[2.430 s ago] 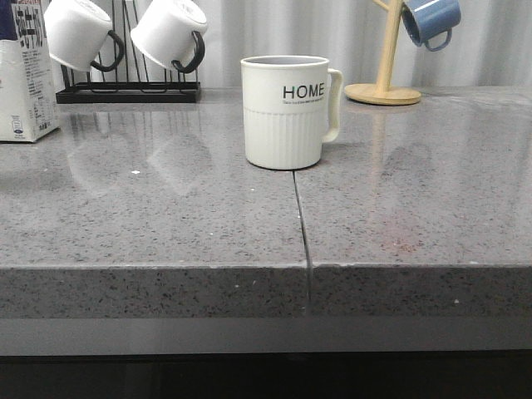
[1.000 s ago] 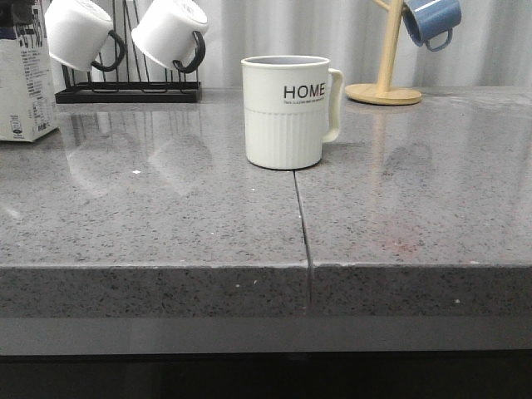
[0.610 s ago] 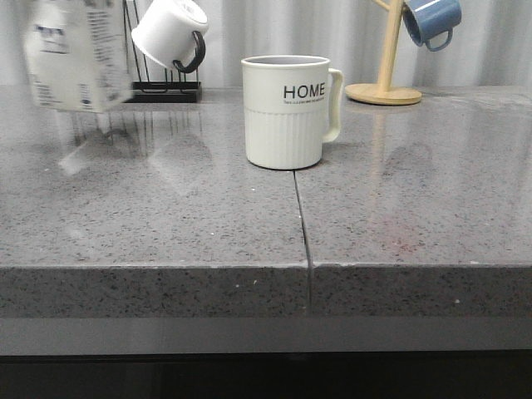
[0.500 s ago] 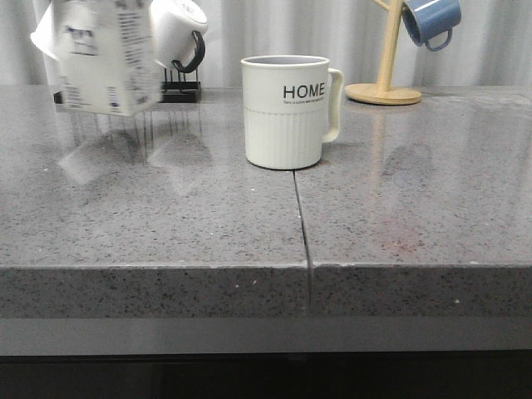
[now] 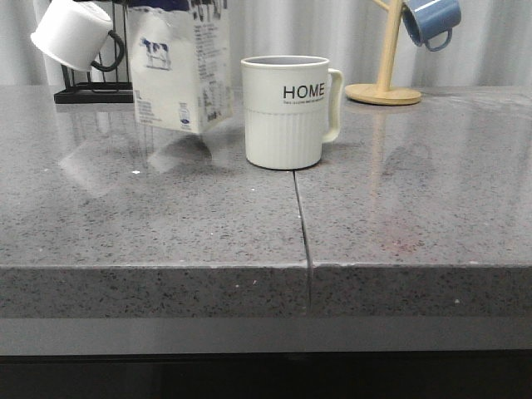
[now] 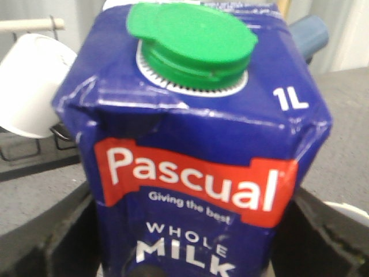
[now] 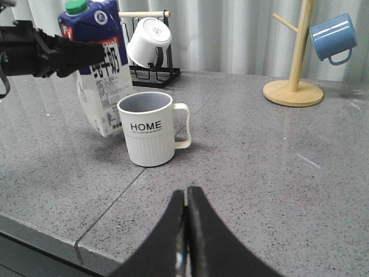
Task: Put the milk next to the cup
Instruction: 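Carry the milk carton with the left gripper beside the HOME mug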
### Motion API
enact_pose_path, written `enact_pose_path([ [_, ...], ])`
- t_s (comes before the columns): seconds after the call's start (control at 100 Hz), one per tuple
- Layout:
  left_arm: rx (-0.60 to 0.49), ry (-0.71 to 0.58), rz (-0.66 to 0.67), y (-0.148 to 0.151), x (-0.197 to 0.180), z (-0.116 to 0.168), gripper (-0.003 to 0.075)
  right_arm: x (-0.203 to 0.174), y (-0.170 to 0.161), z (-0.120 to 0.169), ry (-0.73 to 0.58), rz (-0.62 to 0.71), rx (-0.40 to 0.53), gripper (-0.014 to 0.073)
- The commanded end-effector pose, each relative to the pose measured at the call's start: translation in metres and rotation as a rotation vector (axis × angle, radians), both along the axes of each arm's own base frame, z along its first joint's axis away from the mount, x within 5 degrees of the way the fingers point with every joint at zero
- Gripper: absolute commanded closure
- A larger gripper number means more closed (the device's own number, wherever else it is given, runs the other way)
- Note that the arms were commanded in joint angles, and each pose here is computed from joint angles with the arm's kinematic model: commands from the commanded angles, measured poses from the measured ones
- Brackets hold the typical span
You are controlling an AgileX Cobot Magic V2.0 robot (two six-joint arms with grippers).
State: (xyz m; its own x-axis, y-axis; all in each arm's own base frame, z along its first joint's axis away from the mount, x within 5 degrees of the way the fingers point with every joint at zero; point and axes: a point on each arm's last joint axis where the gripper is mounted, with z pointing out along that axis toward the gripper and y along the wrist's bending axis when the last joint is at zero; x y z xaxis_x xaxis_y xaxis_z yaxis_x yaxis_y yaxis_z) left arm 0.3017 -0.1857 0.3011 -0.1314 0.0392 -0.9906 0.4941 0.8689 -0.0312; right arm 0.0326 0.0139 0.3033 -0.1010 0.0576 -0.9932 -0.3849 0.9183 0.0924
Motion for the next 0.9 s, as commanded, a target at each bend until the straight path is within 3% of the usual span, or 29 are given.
enact_pose_path([
  [0.0,-0.096,-0.111,-0.005,-0.006,-0.003,0.025,0.0387,-0.001,0.000,0.015,-0.090,-0.001,0.028,0.0662],
  [0.44,-0.071,-0.035,-0.017,-0.014,-0.002,0.011,0.0374,-0.001,0.000,0.015,-0.090,-0.001,0.028,0.0662],
  [0.51,-0.070,-0.033,-0.010,-0.012,-0.001,0.011,0.0306,-0.001,0.000,0.015,-0.090,-0.001,0.028,0.0662],
  [0.61,-0.073,-0.039,-0.007,-0.011,0.000,0.011,0.0123,-0.001,0.000,0.015,-0.090,-0.001,0.028,0.0662],
  [0.68,-0.073,-0.039,-0.007,-0.011,0.000,0.011,0.0041,-0.001,0.000,0.015,-0.090,-0.001,0.028,0.0662],
  [0.89,-0.072,-0.044,-0.011,-0.010,-0.004,0.015,0.0071,-0.001,0.000,0.015,-0.090,-0.001,0.028,0.0662],
])
